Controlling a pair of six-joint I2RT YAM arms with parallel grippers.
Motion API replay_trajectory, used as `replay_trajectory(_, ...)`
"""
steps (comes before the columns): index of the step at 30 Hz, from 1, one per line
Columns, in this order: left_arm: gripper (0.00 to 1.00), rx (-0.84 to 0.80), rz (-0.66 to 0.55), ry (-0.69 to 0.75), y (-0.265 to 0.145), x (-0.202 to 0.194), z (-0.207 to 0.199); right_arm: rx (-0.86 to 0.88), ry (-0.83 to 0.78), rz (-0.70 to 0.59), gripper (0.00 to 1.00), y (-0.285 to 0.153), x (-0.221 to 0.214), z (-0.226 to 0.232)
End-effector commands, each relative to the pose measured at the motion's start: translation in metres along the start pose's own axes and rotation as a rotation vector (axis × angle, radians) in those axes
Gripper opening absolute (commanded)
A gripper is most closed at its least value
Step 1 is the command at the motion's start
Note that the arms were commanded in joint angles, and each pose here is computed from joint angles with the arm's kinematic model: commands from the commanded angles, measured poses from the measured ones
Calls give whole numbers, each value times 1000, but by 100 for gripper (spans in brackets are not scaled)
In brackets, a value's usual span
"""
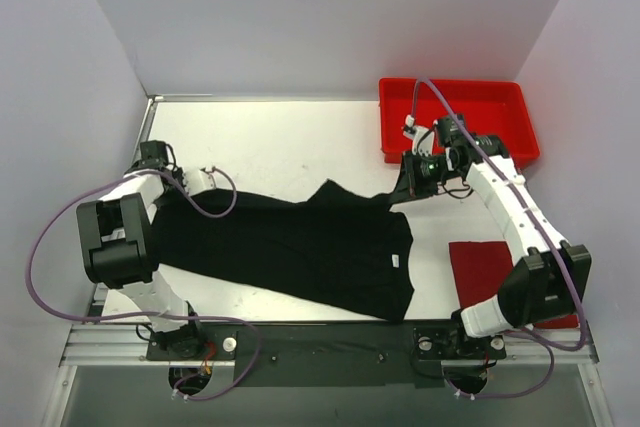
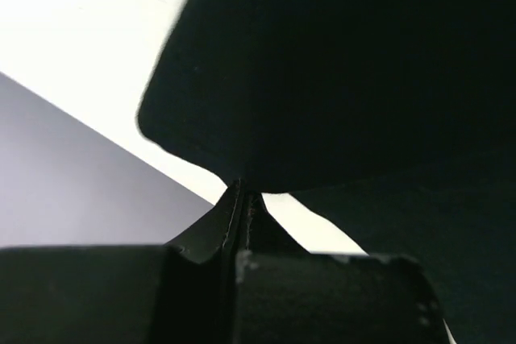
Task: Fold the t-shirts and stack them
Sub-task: Fold the other side of the tshirt into a rectangle
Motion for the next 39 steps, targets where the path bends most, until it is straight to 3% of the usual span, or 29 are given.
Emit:
replay_trajectory(1, 0, 41, 27, 162, -10, -16, -1, 80, 17, 70, 0, -8, -45, 24)
replay_trajectory(11, 0, 66, 72, 247, -6, -23, 17, 66, 108, 221, 0, 9, -110, 22)
replay_trajectory(16, 0, -65, 108, 277, 3, -31, -8, 54, 115, 321, 0, 43, -136, 22)
replay_trajectory(17, 6, -103, 117, 280, 2, -34, -15, 45, 124, 333, 0, 45, -140, 20)
replay_trajectory(19, 33, -153, 112, 274, -4, -34, -21, 22, 139, 351, 0, 48, -148, 15)
replay_trajectory(22, 82, -184, 40, 238, -19, -23, -14, -8, 169, 386, 0, 54, -156, 9)
replay_trajectory(27, 85, -262, -146, 115, -60, 27, -3, -66, 213, 470, 0, 71, -170, 4)
replay_trajectory(30, 80, -306, -285, 68, -93, 101, -9, -104, 231, 502, 0, 76, -178, 0)
replay_trajectory(33, 62, -477, -369, -44, -124, 182, -60, -118, 242, 530, 0, 83, -185, 1)
replay_trajectory(36, 54, -678, -520, -23, -158, 266, -123, -183, 285, 556, 0, 89, -192, -10)
replay_trajectory(39, 50, -791, -618, -78, -180, 315, -156, -205, 329, 570, 0, 93, -197, -15)
Point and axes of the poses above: each gripper's point midway between its finger pads, its own y axis out along the fingers, its own z axis along the line the jaws close on, x = y × z, the point moved 2 cm from there along -y, back along the fingers
